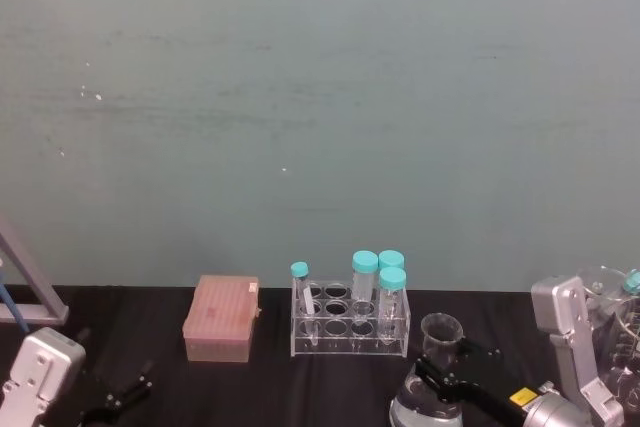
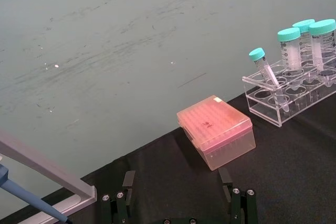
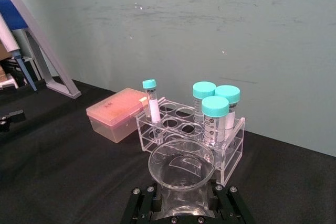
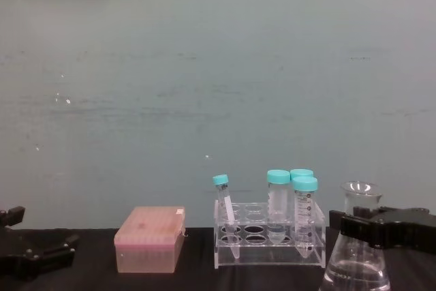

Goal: Pick up the beaker with the right gripper, shake it three times, and then put it down.

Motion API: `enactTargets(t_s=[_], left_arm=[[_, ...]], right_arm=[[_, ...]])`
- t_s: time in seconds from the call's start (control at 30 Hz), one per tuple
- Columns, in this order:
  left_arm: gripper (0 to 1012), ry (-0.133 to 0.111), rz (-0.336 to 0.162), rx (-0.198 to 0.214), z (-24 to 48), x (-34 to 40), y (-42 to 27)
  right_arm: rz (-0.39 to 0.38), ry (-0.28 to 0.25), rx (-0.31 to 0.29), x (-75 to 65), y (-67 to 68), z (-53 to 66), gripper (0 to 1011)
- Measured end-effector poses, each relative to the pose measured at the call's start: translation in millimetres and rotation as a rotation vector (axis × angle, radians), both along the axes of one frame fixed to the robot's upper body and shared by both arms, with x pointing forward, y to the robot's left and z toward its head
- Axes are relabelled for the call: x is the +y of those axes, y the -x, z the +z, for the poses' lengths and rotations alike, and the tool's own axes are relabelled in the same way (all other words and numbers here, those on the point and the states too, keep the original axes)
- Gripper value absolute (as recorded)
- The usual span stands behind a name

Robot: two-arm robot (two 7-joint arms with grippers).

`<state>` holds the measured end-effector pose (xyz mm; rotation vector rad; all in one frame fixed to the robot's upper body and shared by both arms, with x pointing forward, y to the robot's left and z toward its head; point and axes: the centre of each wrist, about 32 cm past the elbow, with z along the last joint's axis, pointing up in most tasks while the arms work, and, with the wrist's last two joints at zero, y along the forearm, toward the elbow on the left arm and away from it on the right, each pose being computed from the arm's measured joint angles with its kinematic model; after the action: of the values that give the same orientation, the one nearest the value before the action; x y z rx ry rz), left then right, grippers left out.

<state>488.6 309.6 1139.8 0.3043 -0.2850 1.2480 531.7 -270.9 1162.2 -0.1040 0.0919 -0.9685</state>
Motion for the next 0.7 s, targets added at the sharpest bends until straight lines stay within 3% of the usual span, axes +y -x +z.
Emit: enactTargets(t_s=[0.57,0.7], left_arm=[[1000,0.0,0.0,0.0,0.0,0.0,0.0],[1000,0.0,0.0,0.0,0.0,0.0,0.0]], right_arm=[[0.0,-0.002,0.002,-0.1,0.2,-0.4,461],[0.003,-0.028,-0.003,-0.8,1.0,2.3,461]])
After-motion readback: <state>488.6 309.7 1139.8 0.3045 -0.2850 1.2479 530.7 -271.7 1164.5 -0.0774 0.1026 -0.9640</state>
